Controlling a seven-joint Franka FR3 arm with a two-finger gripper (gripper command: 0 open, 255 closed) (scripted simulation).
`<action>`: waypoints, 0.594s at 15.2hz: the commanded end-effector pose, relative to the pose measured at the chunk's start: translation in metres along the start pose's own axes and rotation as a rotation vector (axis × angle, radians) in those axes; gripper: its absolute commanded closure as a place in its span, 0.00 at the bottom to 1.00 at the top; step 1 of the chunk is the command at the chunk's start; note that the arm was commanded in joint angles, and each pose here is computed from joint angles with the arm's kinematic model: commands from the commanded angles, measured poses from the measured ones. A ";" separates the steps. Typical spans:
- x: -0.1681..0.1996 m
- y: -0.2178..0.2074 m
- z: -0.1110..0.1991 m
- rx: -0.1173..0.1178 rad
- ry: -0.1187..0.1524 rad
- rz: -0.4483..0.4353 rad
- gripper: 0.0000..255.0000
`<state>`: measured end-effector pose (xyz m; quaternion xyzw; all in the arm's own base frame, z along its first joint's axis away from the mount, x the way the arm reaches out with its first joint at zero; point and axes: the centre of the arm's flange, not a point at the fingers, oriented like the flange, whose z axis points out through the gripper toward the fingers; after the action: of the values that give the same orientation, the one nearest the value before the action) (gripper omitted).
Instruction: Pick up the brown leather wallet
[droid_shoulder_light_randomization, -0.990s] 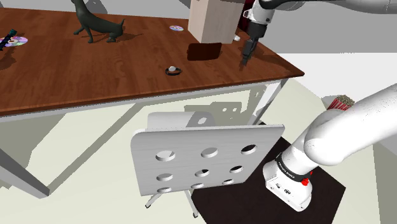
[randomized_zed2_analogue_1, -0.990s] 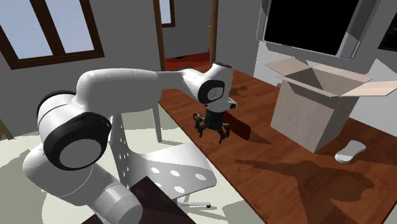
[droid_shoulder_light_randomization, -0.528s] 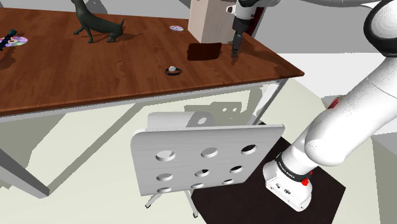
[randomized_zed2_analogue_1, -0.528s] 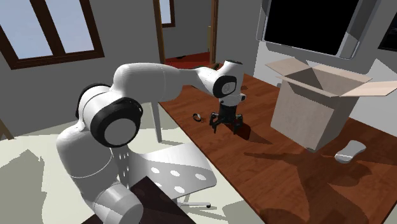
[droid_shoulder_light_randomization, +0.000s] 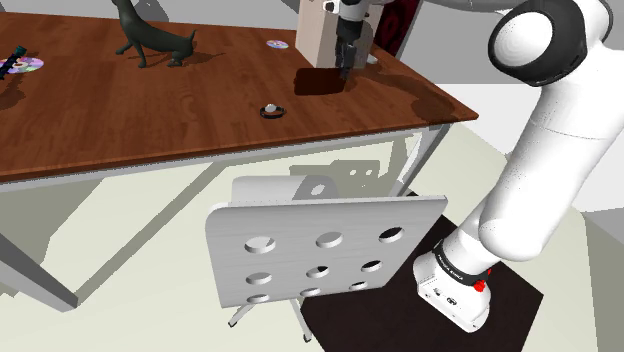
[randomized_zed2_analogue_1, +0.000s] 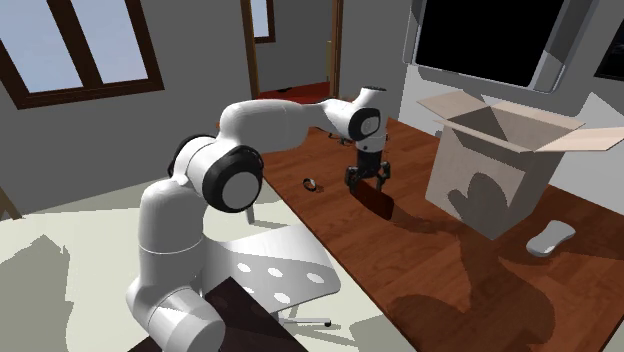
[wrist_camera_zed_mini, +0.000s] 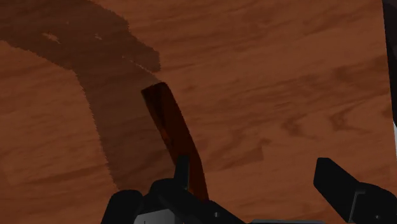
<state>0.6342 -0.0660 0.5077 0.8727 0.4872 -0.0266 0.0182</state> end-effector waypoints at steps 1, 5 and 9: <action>0.021 0.014 0.000 -0.018 -0.001 -0.088 0.00; 0.054 0.029 0.003 -0.043 -0.002 -0.209 0.00; 0.055 0.029 0.024 -0.043 -0.002 -0.209 0.00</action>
<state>0.6865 -0.0382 0.4859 0.8171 0.5752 -0.0190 0.0338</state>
